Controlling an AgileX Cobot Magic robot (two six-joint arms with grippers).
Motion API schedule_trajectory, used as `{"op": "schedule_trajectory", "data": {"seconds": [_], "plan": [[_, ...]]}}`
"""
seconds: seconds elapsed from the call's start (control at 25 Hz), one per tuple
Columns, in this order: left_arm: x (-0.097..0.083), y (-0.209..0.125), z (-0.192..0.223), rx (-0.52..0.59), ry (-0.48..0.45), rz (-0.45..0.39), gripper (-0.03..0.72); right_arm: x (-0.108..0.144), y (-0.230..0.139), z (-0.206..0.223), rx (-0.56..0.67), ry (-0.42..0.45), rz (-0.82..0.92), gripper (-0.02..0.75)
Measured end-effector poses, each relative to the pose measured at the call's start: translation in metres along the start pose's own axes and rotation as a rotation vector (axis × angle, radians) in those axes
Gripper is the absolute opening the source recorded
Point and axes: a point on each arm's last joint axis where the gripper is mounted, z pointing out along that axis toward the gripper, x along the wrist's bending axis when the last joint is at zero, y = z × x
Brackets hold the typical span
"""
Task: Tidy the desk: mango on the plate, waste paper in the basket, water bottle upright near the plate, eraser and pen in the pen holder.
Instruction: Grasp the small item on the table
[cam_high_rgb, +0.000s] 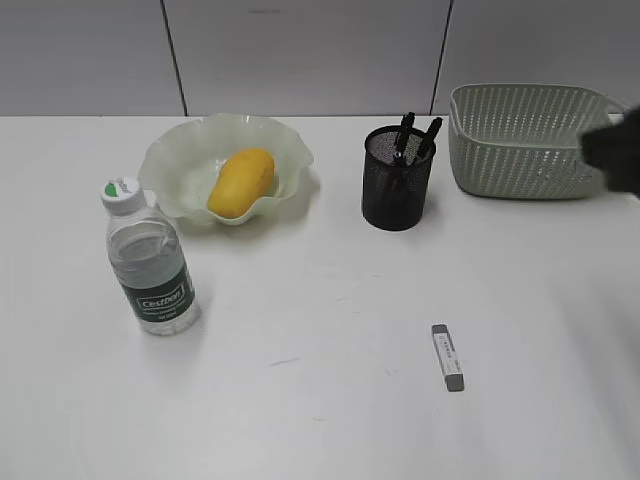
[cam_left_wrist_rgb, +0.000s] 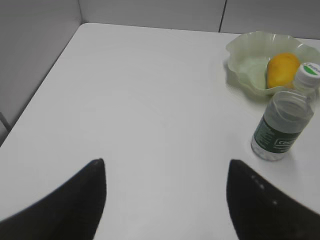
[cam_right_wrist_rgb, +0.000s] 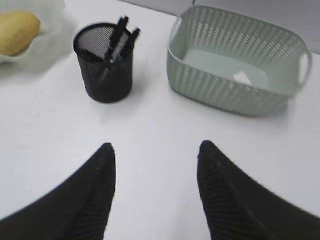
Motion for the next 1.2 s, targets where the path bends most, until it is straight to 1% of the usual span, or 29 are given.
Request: {"op": "schedule_trajectory", "data": {"seconds": [0.12,0.2,0.28,0.4,0.44,0.56,0.68,0.72,0.8,0.88,0.96,1.0,1.04,1.12,1.16,1.2], "plan": [[-0.001,0.000,0.001,0.009,-0.010,-0.006,0.559,-0.009,-0.028,-0.052,0.022,-0.055,0.032,0.423],[-0.004,0.003,0.006,0.044,-0.022,0.000,0.559,-0.014,-0.044,-0.085,0.017,-0.075,0.055,0.423],[-0.008,0.008,0.013,0.080,-0.043,0.017,0.558,-0.015,-0.059,-0.114,0.013,-0.066,0.066,0.423],[-0.017,0.022,0.025,0.102,-0.108,0.048,0.533,-0.015,-0.079,-0.147,-0.011,-0.031,0.074,0.423],[-0.021,0.028,0.031,0.101,-0.138,0.059,0.519,-0.015,-0.085,-0.154,-0.015,-0.027,0.072,0.420],[-0.038,0.042,0.052,0.118,-0.268,0.084,0.460,-0.016,-0.099,-0.172,-0.062,-0.021,0.069,0.402],[-0.057,0.054,0.073,0.155,-0.422,0.097,0.388,-0.016,-0.113,-0.177,-0.045,-0.017,0.069,0.382],[-0.061,0.058,0.078,0.161,-0.460,0.118,0.370,-0.016,-0.116,-0.178,-0.046,-0.013,0.070,0.380],[-0.072,0.071,0.091,0.179,-0.533,0.138,0.347,-0.015,-0.119,-0.181,-0.067,-0.003,0.076,0.377],[-0.083,0.084,0.104,0.194,-0.590,0.153,0.338,-0.015,-0.120,-0.182,-0.072,0.001,0.078,0.375],[-0.102,0.095,0.124,0.232,-0.651,0.198,0.335,-0.015,-0.120,-0.182,-0.071,0.002,0.077,0.373],[-0.112,0.099,0.130,0.234,-0.682,0.229,0.335,-0.014,-0.120,-0.182,-0.071,0.003,0.077,0.373],[-0.127,0.101,0.134,0.235,-0.724,0.273,0.335,-0.014,-0.120,-0.182,-0.072,0.004,0.078,0.373],[-0.165,0.101,0.139,0.235,-0.826,0.364,0.334,-0.014,-0.120,-0.182,-0.072,0.004,0.076,0.373],[-0.185,0.095,0.146,0.247,-0.844,0.396,0.334,-0.014,-0.120,-0.182,-0.072,0.005,0.076,0.373],[-0.210,0.087,0.151,0.268,-0.868,0.429,0.334,-0.014,-0.120,-0.182,-0.072,0.005,0.075,0.373]]}}
